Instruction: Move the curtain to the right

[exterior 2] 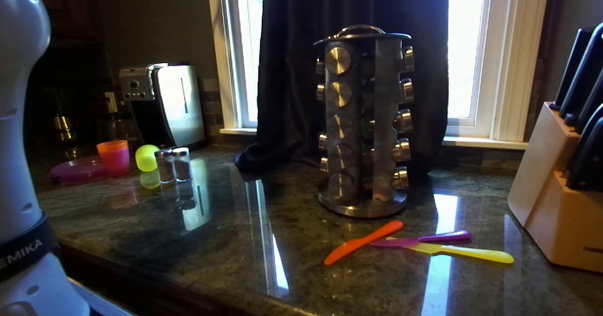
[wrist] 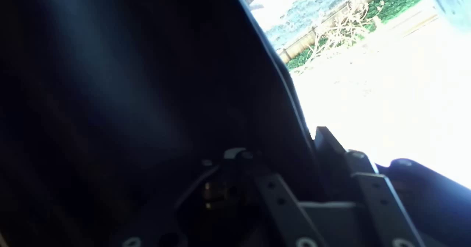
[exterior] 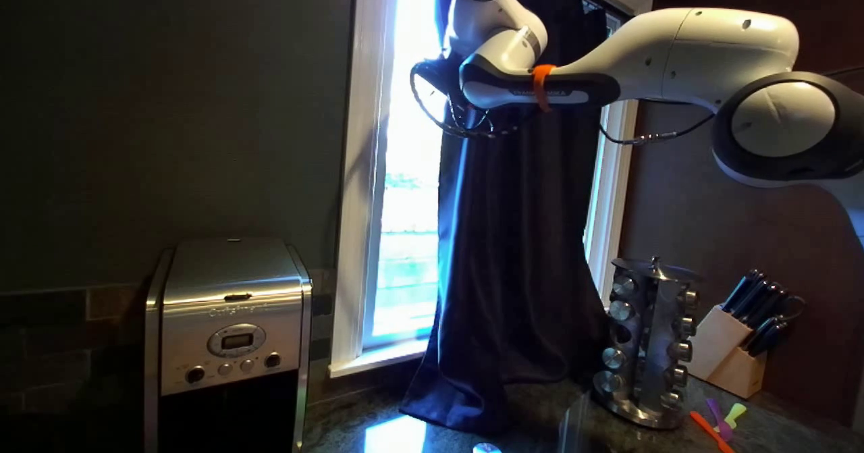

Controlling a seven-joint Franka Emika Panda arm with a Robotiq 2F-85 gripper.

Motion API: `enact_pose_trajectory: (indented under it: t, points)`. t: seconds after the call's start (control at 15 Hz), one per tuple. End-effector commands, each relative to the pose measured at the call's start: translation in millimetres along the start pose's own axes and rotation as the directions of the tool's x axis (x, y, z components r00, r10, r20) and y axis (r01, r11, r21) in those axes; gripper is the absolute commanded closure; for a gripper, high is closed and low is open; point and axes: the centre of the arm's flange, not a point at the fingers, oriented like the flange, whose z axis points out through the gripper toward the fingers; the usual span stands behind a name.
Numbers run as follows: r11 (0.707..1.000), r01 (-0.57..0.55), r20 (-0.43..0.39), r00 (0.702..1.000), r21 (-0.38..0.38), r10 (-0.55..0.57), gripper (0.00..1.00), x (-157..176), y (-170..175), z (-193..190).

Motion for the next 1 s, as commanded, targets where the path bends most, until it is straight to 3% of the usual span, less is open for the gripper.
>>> enact_pose_trajectory:
  t: [0.0,0.13,0.4,0.67,0.93]
  points:
    - [0.998,0.019,0.0,1.0,-0.059,-0.019,0.87,15.8,2.4,-20.7]
    - [0.997,0.026,0.003,1.0,-0.076,-0.026,0.99,20.5,3.9,-26.2]
    - [0.994,0.057,0.026,0.998,-0.098,-0.055,0.99,29.3,9.9,-27.4]
    - [0.985,0.09,-0.007,0.996,-0.15,-0.092,0.99,51.2,23.1,-18.9]
    - [0.962,-0.029,-0.121,0.993,-0.273,-0.005,0.99,109.0,52.3,20.6]
